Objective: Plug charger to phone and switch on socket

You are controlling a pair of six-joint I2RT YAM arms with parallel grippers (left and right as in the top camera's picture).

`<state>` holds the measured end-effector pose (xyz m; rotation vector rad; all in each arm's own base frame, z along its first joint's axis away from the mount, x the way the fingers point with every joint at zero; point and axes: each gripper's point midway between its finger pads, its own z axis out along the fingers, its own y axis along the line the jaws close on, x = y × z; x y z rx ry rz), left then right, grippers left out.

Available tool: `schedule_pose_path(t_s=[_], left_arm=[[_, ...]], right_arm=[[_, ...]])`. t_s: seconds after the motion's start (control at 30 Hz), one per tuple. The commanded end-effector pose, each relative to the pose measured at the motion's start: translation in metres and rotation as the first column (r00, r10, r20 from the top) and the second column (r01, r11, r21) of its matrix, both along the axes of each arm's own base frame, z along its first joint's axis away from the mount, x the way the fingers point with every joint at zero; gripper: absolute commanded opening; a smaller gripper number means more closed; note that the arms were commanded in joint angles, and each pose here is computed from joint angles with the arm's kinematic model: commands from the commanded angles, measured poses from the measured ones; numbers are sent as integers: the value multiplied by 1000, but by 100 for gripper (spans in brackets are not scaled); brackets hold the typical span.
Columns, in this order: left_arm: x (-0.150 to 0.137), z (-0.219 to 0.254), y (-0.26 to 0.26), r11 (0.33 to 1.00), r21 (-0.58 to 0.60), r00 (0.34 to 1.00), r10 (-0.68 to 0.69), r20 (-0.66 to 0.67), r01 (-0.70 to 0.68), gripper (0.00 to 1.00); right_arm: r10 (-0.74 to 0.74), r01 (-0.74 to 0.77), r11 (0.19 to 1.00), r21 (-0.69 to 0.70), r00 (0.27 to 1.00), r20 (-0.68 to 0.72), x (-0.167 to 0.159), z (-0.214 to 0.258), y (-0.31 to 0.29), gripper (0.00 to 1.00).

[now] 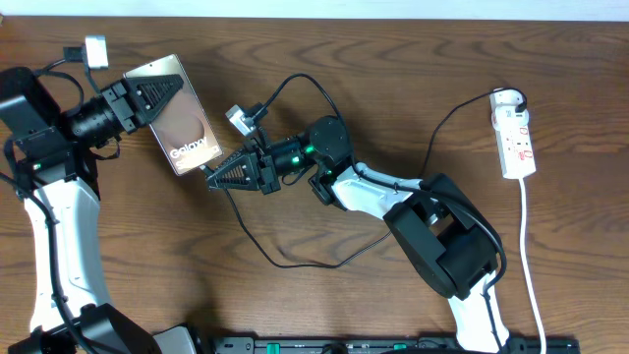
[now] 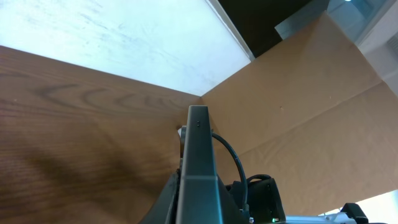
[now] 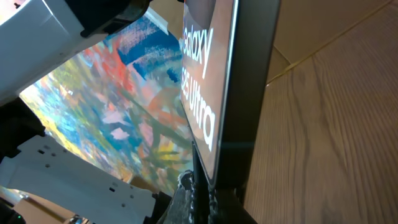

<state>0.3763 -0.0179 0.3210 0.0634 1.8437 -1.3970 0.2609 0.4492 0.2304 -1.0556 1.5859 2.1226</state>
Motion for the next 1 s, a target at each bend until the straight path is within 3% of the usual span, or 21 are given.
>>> schedule_pose_path(t_s=[0.0, 0.47, 0.97], left_arm=[[-14, 7, -15, 996, -26, 996, -90, 9, 91, 7], [-8, 5, -11, 999, -9, 999, -50, 12, 50, 7], [-3, 8, -8, 1000, 16, 999, -22, 42, 22, 7]], right_arm=[[-198, 201, 976, 80, 979, -39, 38, 24, 6, 1], [-226, 230, 969, 87, 973, -50, 43, 26, 6, 1], [-365, 377, 920, 104, 924, -114, 69, 31, 9, 1]])
